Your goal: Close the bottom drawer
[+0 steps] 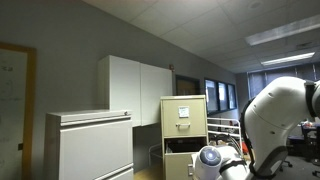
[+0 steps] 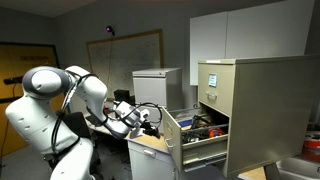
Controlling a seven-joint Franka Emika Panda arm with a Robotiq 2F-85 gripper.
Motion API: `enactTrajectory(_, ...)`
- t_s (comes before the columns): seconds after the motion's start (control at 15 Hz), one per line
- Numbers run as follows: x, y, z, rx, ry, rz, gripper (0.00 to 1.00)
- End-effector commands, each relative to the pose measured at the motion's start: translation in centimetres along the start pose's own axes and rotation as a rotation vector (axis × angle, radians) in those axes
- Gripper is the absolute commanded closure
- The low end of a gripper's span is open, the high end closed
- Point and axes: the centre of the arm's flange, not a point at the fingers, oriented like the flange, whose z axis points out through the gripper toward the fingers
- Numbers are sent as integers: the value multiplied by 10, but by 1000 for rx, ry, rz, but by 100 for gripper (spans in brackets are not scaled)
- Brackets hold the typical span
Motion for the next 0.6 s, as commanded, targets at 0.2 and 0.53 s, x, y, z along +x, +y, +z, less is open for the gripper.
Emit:
enactTrajectory(0.2,28,-1,44,-141,266,-81,100)
enactTrajectory(0.53,73,27,56,-272,459,-41,100)
